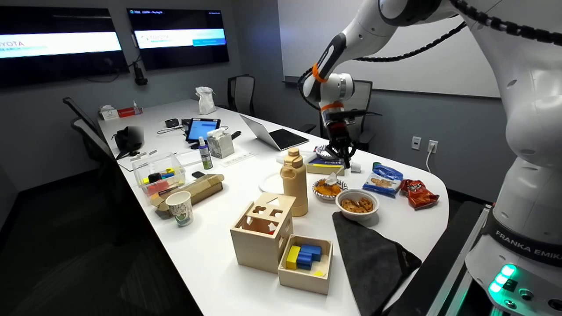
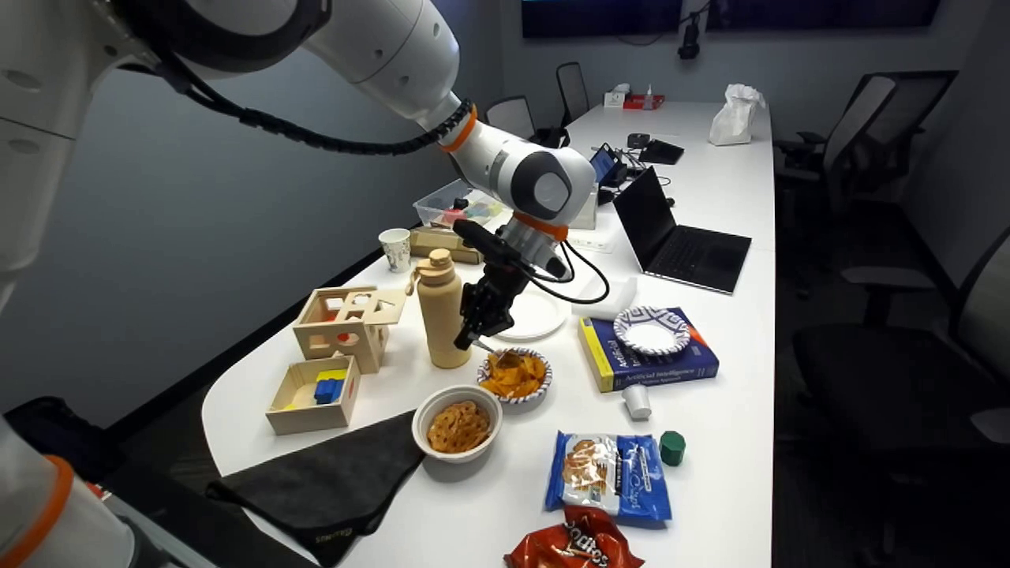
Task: Use the spoon to stir the contents of the small plate
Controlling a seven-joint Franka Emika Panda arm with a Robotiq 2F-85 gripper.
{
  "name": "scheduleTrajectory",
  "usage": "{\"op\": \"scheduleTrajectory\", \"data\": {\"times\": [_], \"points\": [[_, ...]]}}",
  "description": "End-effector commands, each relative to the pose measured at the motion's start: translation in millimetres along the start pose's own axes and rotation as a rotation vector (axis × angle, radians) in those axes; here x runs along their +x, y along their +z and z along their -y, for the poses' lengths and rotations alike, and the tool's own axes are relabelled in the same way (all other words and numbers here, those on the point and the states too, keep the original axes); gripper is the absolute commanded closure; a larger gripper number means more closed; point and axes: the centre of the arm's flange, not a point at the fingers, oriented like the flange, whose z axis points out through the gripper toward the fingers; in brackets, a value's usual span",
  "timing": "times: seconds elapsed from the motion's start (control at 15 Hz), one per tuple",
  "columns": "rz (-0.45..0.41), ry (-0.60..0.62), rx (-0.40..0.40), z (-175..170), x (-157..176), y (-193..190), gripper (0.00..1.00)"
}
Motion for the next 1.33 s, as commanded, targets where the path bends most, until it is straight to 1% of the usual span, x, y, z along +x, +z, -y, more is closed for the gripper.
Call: {"op": "scheduleTrajectory", "data": {"times": [0.0,0.27,0.53,0.8,1.07,1.27], "points": [[-0.013,0.062,-0.062,2.3,2.0,-3.2,0.99],[-0.009,0.123,-0.140,0.0,-1.1,-1.3,0.99],[0.049,0.085,-0.167,8.8,1.2,8.9,0.99],[0.097,0.025,-0.159,18.2,-2.4,13.8,0.99],[0.081,-0.058,-0.113,23.4,-5.5,7.9,0.99],[0.072,-0.097,-0.107,25.9,-4.0,5.8,0.99]]}}
